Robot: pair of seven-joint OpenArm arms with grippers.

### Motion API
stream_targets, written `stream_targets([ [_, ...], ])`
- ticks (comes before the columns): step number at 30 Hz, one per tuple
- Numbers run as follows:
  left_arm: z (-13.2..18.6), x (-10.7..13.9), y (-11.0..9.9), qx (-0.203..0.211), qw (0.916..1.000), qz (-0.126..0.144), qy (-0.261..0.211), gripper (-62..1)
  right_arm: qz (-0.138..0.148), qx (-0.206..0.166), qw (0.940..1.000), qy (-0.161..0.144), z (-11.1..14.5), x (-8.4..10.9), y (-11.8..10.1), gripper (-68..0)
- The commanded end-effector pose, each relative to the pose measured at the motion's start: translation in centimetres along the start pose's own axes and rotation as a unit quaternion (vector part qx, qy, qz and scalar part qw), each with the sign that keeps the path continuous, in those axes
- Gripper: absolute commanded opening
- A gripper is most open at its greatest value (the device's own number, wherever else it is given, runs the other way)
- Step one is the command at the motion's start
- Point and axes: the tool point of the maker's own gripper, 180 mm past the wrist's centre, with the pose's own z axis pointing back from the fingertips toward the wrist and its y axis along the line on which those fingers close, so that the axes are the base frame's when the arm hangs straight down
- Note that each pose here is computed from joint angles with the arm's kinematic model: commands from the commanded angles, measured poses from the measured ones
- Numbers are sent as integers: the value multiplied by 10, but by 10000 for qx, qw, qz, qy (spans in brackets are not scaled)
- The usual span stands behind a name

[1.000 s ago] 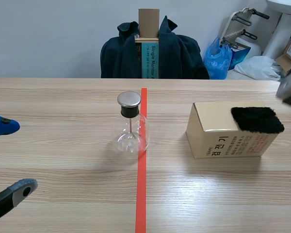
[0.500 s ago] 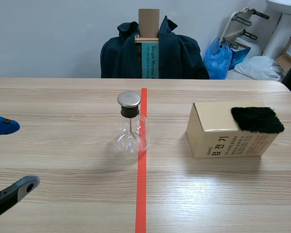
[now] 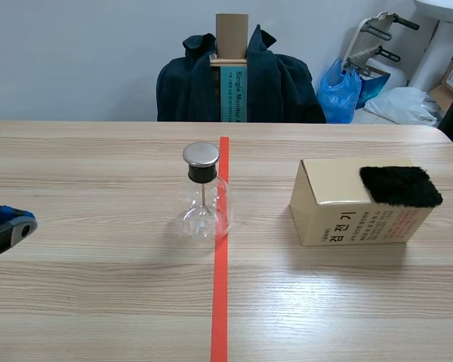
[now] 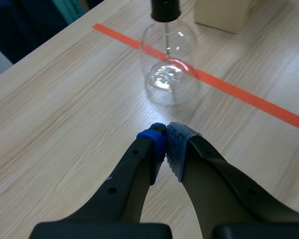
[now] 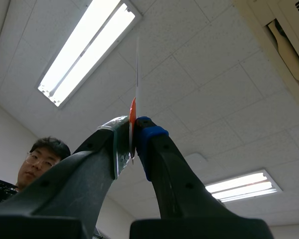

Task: Do the electroscope experiment.
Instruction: 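Bring the plate to the electroscope and point at the metal foil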

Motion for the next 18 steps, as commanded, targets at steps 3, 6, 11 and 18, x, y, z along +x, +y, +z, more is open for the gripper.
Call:
stream_targets([
  [3, -29, 3, 18, 210, 9986, 196, -433, -582, 18, -94, 10000, 21, -5, 1, -10, -669],
  [6, -57, -10, 23, 273, 9977, 290, -544, -581, -9, -26, 10000, -27, -2, 5, -11, -669],
  [11, -99, -33, 16, 123, 9985, 343, -402, -581, -58, 147, 9998, -91, 3, 9, -7, -669],
  [18, -126, -38, 9, 217, 9969, 530, -544, -581, -245, 220, 9994, -91, 5, 9, -4, -669],
])
